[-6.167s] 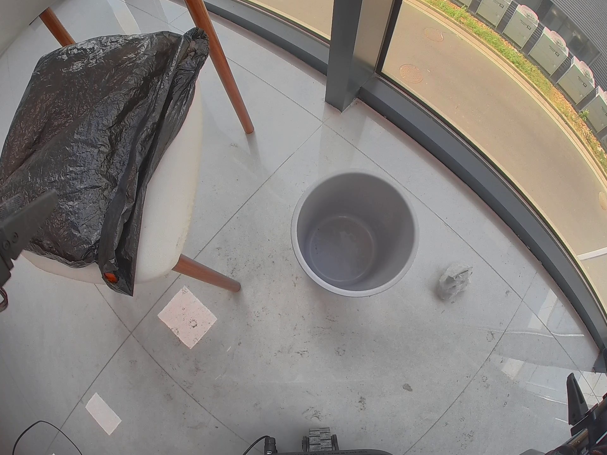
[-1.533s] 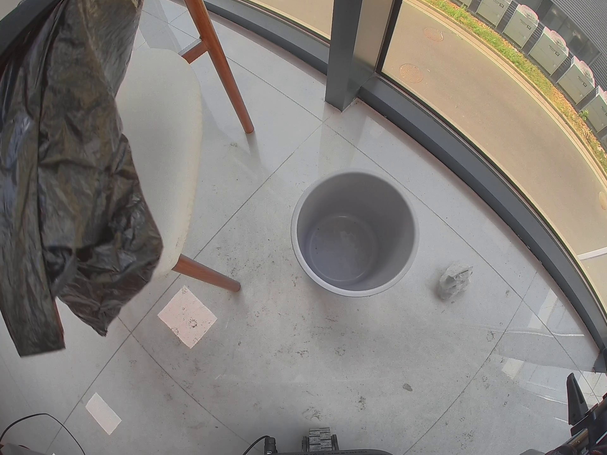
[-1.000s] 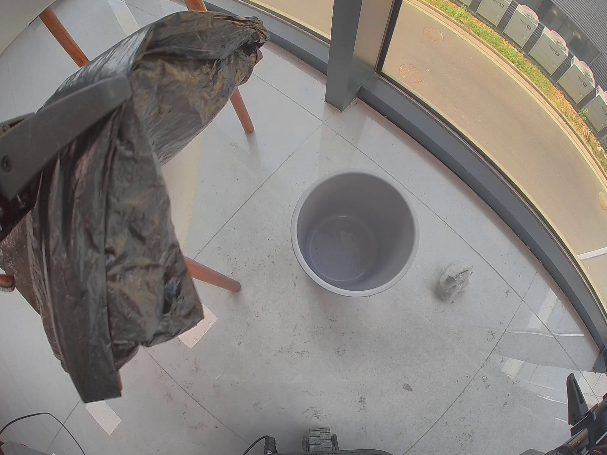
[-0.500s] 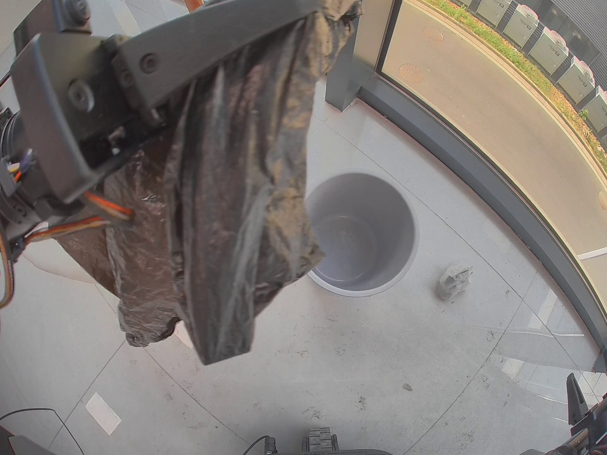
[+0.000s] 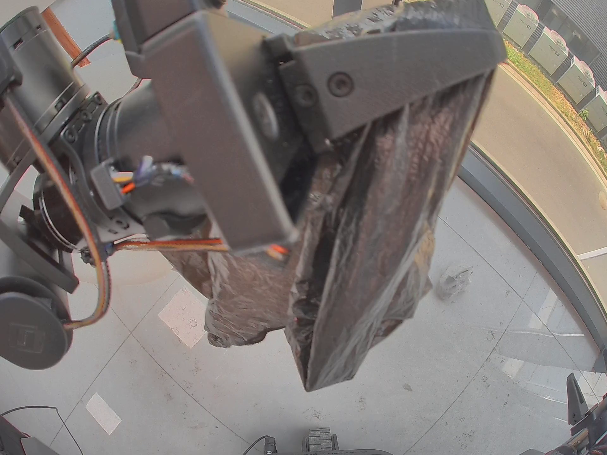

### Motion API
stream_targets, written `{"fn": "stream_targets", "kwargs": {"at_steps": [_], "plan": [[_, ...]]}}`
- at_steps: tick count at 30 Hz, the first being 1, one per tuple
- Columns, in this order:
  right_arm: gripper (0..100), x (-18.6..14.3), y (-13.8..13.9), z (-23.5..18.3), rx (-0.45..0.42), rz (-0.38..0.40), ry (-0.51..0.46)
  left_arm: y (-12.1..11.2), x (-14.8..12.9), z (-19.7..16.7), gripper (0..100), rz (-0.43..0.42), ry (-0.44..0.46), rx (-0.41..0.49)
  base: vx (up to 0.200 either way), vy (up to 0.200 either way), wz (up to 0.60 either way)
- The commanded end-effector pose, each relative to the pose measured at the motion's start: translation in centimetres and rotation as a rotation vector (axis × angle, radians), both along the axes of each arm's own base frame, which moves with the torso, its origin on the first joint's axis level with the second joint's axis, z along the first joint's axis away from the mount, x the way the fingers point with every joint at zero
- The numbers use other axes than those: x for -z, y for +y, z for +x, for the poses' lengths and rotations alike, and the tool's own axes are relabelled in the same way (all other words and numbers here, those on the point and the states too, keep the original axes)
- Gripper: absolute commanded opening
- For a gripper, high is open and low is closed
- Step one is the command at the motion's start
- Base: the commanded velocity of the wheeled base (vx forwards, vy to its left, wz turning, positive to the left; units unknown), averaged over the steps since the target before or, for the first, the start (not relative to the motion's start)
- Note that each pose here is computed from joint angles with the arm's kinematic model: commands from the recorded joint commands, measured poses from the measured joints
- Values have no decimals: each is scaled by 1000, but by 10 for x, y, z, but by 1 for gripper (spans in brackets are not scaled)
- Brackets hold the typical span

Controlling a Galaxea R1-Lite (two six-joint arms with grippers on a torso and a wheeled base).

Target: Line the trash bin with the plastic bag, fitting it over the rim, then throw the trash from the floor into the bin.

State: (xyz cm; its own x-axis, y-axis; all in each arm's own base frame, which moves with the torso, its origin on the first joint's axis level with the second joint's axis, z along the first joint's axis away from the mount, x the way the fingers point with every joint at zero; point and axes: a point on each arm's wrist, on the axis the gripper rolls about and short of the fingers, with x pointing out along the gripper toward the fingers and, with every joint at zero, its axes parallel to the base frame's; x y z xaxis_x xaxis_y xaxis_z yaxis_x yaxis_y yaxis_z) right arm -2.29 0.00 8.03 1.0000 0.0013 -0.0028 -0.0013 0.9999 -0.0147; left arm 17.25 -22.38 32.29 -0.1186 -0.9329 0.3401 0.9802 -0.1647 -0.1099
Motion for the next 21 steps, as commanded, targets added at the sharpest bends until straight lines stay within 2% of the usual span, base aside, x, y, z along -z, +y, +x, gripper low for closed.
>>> {"fn": "stream_targets", "kwargs": {"at_steps": [1,5,8,15,19,21], "plan": [[100,5,0,0,0,-1,6,-10,8,7,0,31,79,40,0,0,0],[100,5,0,0,0,1,6,-14,9,10,0,35,123,89,0,0,0],[100,5,0,0,0,-1,6,-22,15,20,0,22,101,101,0,0,0],[100,5,0,0,0,-1,6,-21,38,61,0,35,80,52,0,0,0],[100,5,0,0,0,-1,6,-20,40,70,0,26,44,65,0,0,0],[100,5,0,0,0,-1,6,-21,41,72,0,17,56,75,0,0,0]]}}
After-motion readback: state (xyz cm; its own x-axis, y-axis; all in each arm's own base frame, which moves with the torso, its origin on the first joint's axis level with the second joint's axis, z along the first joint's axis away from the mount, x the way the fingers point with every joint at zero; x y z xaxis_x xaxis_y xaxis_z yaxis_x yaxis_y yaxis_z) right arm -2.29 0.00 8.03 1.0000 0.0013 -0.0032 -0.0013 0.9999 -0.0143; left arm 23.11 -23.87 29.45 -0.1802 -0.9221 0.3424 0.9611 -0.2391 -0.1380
